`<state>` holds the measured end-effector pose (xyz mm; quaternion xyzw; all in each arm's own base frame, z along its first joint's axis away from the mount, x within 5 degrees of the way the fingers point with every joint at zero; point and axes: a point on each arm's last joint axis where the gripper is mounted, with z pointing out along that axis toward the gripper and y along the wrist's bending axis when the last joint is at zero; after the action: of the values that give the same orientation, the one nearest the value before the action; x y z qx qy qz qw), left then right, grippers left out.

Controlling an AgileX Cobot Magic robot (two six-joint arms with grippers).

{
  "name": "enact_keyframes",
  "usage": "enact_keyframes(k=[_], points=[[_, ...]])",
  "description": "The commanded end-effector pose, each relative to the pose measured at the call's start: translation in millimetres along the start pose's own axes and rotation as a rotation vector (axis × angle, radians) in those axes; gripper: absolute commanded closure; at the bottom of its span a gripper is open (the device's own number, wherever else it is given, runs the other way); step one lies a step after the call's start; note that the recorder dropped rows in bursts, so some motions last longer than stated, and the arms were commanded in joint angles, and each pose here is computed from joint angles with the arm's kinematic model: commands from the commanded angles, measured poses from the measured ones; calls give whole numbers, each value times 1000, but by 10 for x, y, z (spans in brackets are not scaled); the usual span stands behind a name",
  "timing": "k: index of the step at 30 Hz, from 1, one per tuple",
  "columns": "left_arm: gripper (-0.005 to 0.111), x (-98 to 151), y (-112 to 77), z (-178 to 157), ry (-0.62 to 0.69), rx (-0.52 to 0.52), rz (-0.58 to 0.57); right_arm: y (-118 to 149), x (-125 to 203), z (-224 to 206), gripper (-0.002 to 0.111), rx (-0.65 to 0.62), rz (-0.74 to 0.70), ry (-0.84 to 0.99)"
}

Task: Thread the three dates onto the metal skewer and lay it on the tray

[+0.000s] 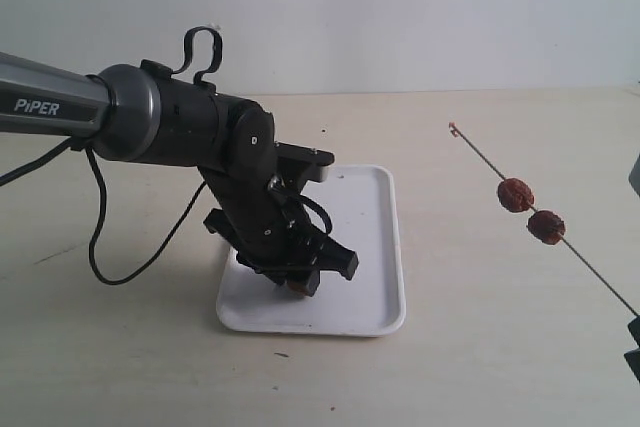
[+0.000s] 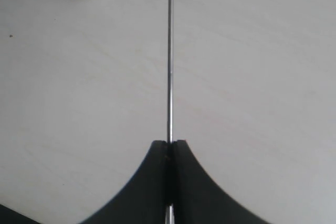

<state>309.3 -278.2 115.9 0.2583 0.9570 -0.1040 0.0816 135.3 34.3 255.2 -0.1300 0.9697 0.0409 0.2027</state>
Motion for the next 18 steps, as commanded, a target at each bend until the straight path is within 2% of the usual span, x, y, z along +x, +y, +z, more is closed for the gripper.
enact_keyframes(k=[1,12,18], points=[[66,43,-1,71,42,-2,14,-6,9,-4,108,2,-3,-11],[66,48,-1,71,49,-2,14,-6,9,-4,108,2,-3,-11],[71,50,-1,71,50,-2,14,-6,9,-4,108,2,-3,-11]])
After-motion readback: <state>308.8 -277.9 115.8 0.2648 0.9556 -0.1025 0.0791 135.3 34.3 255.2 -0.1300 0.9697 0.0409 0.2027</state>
